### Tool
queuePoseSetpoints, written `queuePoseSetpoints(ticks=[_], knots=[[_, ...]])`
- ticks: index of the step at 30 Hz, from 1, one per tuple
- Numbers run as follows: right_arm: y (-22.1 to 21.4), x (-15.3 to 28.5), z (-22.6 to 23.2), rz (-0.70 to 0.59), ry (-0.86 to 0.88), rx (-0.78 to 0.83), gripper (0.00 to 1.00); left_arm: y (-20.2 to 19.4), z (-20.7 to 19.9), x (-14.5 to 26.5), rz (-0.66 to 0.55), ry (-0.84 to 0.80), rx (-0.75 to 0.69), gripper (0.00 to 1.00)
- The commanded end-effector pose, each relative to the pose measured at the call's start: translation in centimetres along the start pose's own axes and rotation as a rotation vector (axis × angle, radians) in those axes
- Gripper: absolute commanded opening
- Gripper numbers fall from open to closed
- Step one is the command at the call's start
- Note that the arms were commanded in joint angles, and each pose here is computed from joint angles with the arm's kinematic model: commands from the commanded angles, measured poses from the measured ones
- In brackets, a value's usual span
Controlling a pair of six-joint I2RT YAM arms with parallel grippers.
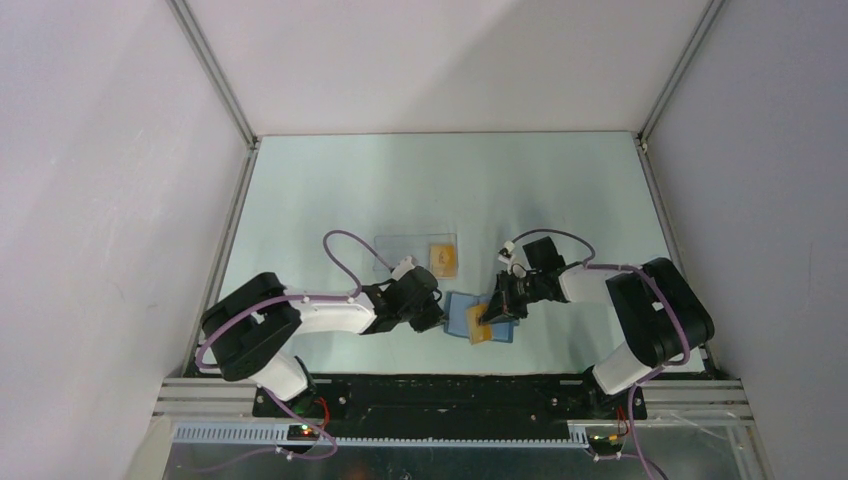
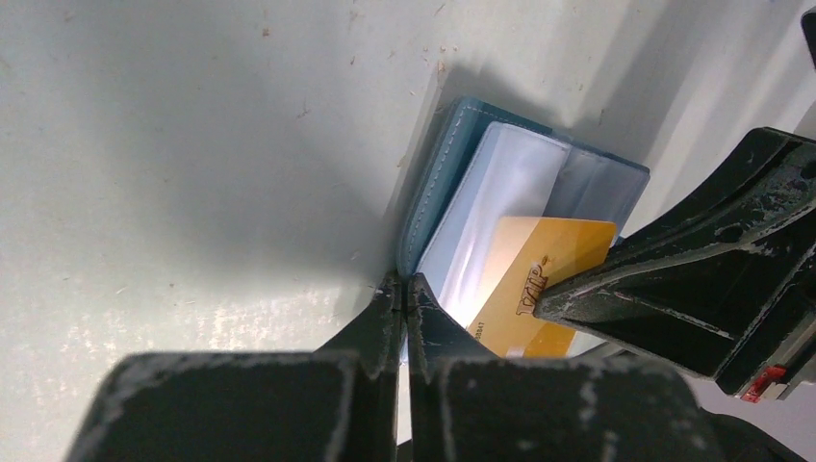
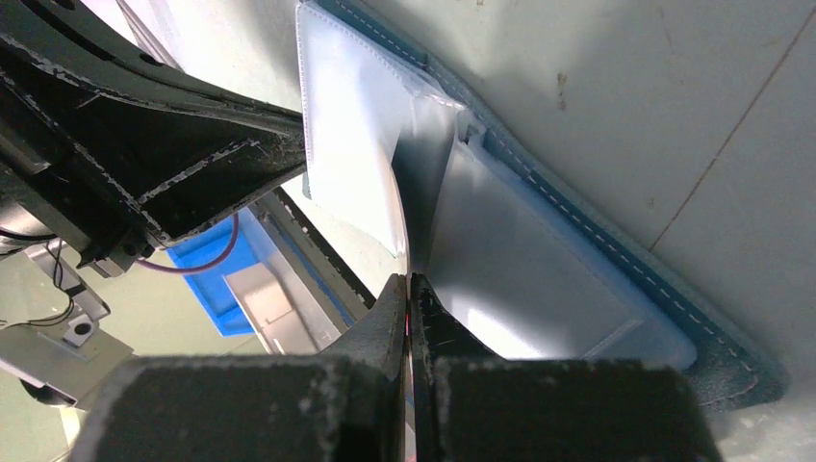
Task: Put the credit cards into the card holder
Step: Insert the credit card into the card holder.
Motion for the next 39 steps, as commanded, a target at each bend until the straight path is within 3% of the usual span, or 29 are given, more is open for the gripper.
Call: queuePoseSetpoints(ticks=[1,18,26,33,34,38,39], knots=[[0.8,0.0,-0.9,-0.044,-0.032,0.017,0.0,-0.3,0.6,-0.3,0.015,0.031,-0.032,0.0],[2.8,-0.9,-1.3,-0.149,-0.066,0.035,0.0,-0.4,0.7,-0.5,0.03,0.044,-0.035,0.0],[1.7,-1.7,-1.3,-0.227,-0.069,0.008,0.0,-0.5,0.8,-0.7,0.033,0.051,-0.031,0.0],[0.1,-2.3,-1.7,-0.221,-0.055,-0.041,0.0,-0.5,0.8,-0.8,0.036,0.052,-0.032,0.0],[0.1,-2.4,-1.6,-0.218,-0.051,-0.043,0.01,-0.5,0.8,-0.8,0.036,0.053,-0.032,0.0],[0.1,-2.4,-1.4,-0.193,-0.061,-0.057,0.26,-0.5,0.8,-0.9,0.039,0.055,-0.034,0.0],[0.1,-2.3,-1.4,-0.187,-0.066,-0.059,0.28,-0.5,0.8,-0.9,0.039,0.055,-0.034,0.0]])
Point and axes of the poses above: each gripper's point midway between its finger pads, its own x axis back along the fingers, its own z axis along the line the jaws close on, y = z × x, the point moved 9 cm from there along x, back along the fingers, and after that the axes turned 10 degrees about x, right-handed, at the moved point
